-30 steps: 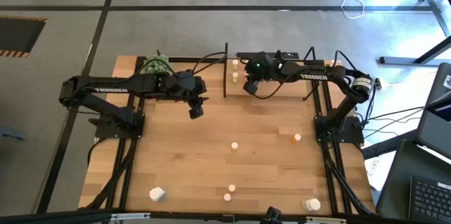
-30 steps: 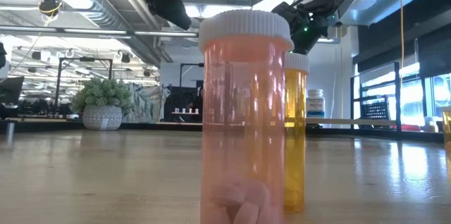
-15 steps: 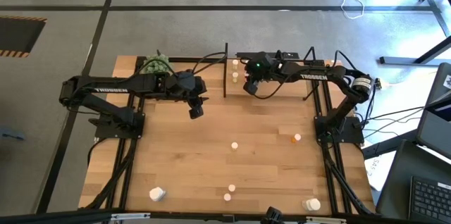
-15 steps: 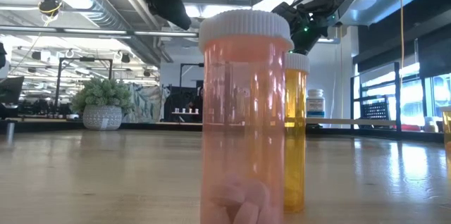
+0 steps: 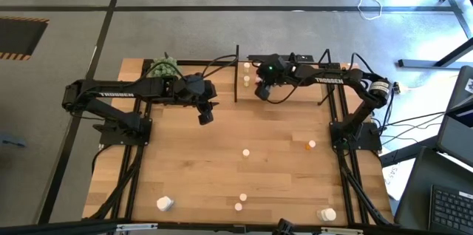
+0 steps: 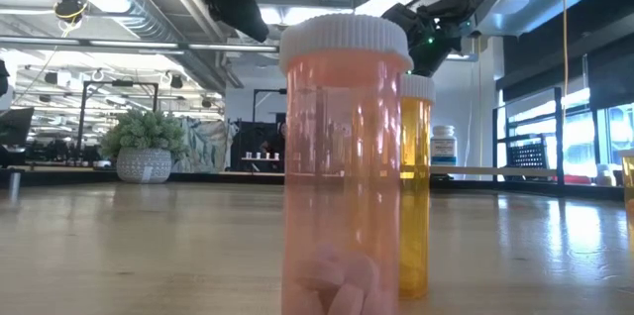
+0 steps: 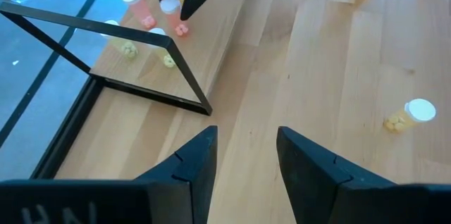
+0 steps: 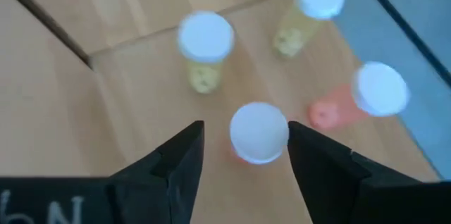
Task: Pick and place medicine bottles onto shelf by color
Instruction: Put the top pink pill bottle on the shelf aligned with the other pink pill bottle, then put the top orange pill bottle on the shelf aligned with the other orange pill bottle
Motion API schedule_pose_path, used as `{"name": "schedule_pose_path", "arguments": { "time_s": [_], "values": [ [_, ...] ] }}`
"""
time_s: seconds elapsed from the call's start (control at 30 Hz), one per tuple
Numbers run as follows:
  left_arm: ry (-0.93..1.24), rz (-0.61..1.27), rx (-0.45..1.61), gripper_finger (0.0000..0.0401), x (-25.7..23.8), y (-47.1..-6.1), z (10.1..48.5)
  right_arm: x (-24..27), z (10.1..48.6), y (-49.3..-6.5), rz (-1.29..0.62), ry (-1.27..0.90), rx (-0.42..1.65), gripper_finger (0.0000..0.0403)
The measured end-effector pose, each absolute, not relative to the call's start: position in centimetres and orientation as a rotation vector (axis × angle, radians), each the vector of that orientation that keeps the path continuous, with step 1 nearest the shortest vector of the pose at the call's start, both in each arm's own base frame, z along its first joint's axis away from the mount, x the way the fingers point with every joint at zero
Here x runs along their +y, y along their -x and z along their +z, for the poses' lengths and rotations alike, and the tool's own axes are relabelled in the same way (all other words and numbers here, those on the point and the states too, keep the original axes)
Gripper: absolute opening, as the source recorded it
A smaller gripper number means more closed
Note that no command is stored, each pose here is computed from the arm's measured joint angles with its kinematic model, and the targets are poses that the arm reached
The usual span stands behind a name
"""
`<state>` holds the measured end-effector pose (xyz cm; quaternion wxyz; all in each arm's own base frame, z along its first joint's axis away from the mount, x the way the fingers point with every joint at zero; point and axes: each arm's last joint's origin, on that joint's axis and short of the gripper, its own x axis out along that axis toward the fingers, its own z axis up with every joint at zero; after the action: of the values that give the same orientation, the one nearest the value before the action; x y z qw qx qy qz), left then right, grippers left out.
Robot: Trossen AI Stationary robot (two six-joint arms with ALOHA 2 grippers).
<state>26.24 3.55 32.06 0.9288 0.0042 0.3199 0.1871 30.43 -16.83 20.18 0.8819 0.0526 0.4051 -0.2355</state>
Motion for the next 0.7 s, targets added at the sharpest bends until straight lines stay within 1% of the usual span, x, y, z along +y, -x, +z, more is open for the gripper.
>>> {"name": "schedule_pose_path", "arguments": {
  "time_s": [0.4,0.7],
  "values": [
    [-0.006,0.38,0.655,0.0141,3.5,-26.2,32.1,-17.0,21.6,-31.0,-0.472,-0.139,0.819,0.0204],
    [-0.006,0.38,0.655,0.0141,3.5,-26.2,32.1,-17.3,22.7,-30.9,-0.548,-0.119,0.879,0.0204]
  ]
}}
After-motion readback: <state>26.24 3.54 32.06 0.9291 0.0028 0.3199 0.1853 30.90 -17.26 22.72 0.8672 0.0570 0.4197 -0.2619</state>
